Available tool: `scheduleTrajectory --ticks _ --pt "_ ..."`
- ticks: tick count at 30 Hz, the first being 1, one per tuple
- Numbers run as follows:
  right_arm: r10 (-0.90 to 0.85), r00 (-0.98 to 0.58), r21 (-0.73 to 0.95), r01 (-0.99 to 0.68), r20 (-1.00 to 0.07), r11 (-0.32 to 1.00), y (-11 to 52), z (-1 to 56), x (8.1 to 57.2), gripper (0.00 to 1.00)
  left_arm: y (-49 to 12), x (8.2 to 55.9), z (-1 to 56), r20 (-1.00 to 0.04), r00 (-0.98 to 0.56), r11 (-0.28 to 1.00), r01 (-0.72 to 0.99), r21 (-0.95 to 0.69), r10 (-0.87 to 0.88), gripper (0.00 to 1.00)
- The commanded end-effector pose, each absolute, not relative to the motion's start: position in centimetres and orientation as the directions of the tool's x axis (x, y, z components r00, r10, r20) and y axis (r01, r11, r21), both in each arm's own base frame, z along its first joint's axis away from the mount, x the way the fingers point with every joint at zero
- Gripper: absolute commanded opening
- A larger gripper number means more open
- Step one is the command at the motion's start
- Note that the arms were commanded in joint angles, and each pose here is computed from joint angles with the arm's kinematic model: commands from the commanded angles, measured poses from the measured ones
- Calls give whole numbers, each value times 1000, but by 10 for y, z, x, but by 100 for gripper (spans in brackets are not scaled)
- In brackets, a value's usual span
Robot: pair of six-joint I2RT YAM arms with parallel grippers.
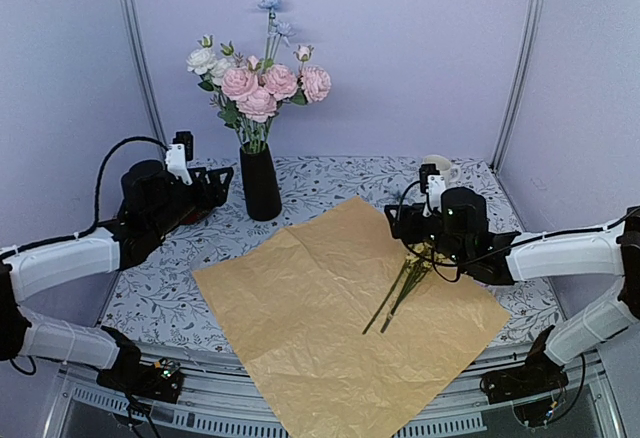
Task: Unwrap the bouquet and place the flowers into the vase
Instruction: Place the fake flower in the vase, then pick up the fake flower from the flattened wrapping paper.
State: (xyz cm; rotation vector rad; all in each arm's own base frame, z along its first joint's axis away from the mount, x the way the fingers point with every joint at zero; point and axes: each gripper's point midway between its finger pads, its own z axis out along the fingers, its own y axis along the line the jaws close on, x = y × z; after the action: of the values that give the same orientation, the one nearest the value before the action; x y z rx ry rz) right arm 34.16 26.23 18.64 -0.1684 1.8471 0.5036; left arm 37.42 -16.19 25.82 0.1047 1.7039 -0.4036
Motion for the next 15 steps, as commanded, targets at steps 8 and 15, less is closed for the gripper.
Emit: scheduleTrajectory --ticks 8,15 --pt "354 -659 521 -68 -664 851 239 148 301 56 -177 327 244 -965 -159 837 481 -262 -211 77" --pt "398 -745 436 160 -535 886 215 101 289 37 -198 318 251 -979 -107 787 583 -204 -175 76"
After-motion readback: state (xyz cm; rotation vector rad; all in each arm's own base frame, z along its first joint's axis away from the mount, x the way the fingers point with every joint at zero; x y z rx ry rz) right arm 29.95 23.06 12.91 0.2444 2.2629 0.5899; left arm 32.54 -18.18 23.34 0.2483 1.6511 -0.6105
